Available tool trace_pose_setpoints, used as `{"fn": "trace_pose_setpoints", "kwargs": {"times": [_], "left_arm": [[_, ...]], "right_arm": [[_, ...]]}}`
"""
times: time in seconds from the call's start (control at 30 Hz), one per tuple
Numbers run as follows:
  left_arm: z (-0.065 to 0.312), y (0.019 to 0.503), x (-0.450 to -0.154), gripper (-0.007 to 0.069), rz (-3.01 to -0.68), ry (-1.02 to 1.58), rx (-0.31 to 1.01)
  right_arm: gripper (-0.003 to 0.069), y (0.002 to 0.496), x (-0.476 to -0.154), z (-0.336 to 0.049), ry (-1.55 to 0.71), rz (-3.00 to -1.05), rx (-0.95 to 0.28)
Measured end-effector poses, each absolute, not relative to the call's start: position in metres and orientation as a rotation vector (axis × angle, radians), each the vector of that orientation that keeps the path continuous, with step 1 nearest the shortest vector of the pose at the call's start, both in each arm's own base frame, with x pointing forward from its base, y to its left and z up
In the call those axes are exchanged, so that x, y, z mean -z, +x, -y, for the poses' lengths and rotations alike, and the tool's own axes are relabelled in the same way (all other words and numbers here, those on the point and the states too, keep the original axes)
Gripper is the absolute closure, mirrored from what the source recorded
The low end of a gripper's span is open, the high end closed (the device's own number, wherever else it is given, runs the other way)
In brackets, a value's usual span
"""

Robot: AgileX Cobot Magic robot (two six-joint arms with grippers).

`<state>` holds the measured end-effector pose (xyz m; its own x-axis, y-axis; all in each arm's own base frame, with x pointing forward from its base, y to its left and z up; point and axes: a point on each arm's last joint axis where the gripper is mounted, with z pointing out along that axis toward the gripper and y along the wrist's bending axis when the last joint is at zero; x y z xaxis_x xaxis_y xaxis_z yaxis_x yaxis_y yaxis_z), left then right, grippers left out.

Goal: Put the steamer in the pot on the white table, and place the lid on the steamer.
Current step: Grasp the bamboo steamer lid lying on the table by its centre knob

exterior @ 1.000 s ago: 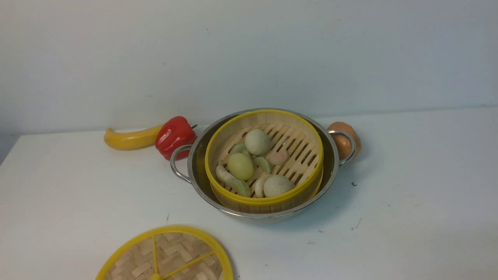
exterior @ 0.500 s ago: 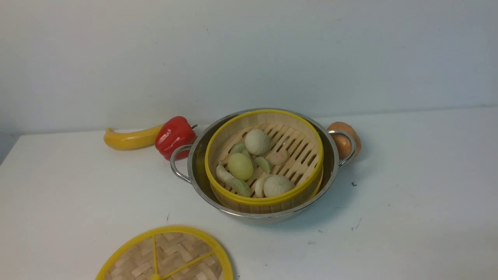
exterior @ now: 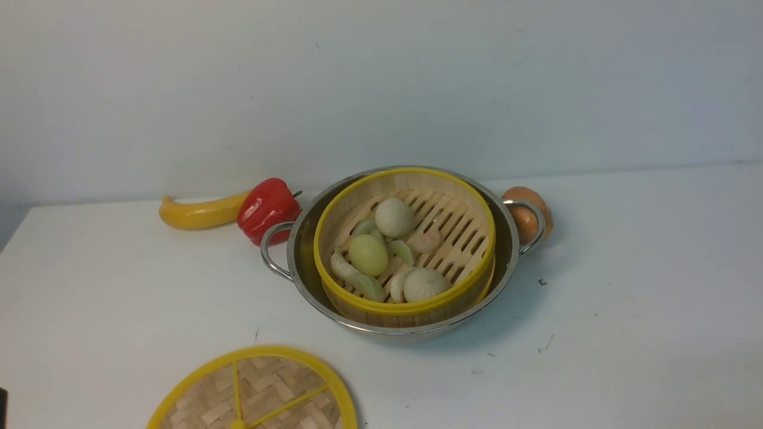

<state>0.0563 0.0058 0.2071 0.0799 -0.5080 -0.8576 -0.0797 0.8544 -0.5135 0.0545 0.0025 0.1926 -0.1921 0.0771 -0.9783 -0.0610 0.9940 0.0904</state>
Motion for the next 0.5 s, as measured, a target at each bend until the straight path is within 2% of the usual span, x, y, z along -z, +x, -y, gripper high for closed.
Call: {"fn": "trace_pose_setpoints", "kwargs": {"times": [0.1,0.3,0.5], "left_arm": [[-0.003,0.055,-0.208,0.0384,-1.55,-0.52,0.367],[0.0,0.055,-0.228,0.0384,-1.606,-0.507,0.392],[0.007,0.064,-0.266,0.0384,-1.733,-0.334,0.335]], "right_arm": [[0.0418,0.055,-0.193,-0.003,0.012,-1.76,-0.124],[0.0418,0.055,-0.193,-0.003,0.012,-1.76,-0.124],[0.0418,0.055,-0.193,-0.003,0.012,-1.76,-0.124]]}}
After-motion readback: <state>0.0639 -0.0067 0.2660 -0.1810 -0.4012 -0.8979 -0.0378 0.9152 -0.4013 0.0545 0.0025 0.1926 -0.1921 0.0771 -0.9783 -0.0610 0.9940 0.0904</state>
